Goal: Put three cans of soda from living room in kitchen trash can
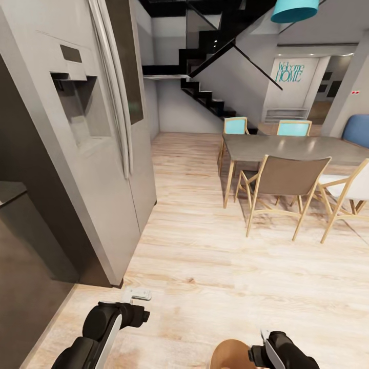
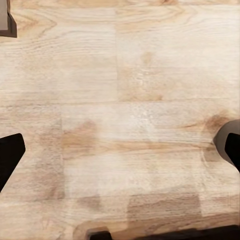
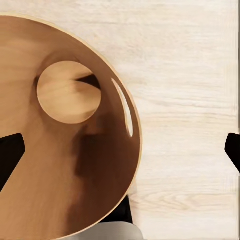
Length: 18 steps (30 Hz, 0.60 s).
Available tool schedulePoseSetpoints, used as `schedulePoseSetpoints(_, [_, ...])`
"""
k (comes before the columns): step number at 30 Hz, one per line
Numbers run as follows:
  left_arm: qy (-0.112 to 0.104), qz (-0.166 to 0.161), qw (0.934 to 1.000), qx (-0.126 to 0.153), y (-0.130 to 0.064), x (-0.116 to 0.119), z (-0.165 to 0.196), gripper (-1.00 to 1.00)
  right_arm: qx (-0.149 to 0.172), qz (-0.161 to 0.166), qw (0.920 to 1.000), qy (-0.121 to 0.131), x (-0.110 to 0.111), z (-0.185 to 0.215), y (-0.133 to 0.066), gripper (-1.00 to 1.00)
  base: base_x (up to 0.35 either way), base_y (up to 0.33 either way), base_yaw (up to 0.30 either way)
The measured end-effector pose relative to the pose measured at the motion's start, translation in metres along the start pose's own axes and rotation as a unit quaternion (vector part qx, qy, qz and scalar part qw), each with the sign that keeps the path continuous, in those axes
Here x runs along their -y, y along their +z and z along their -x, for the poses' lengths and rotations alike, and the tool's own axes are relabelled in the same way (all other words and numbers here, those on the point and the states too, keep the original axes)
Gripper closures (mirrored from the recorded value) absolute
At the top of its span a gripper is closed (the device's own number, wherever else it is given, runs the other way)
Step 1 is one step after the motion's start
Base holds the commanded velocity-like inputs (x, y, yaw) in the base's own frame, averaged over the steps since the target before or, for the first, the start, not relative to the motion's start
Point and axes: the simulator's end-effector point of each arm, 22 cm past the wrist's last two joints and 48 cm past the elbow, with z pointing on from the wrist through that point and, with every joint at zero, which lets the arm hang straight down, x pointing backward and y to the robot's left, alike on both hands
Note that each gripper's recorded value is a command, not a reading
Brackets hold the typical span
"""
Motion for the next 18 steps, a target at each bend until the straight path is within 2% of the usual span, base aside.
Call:
schedulePoseSetpoints(6, [0.000, 0.000, 1.0000, 0.000, 0.010, 0.001, -0.007, -1.00, 0.000, -0.002, 1.0000, 0.000, 0.002, -0.003, 0.012, -1.00, 0.000, 0.000, 0.000])
schedulePoseSetpoints(14, [0.000, 0.000, 1.0000, 0.000, 0.010, 0.001, -0.007, -1.00, 0.000, -0.001, 1.0000, 0.000, 0.001, -0.003, 0.012, -1.00, 0.000, 0.000, 0.000])
schedulePoseSetpoints(18, [0.000, 0.000, 1.0000, 0.000, 0.017, 0.001, -0.012, -1.00, 0.000, -0.001, 1.0000, 0.000, 0.000, -0.006, 0.020, -1.00, 0.000, 0.000, 0.000])
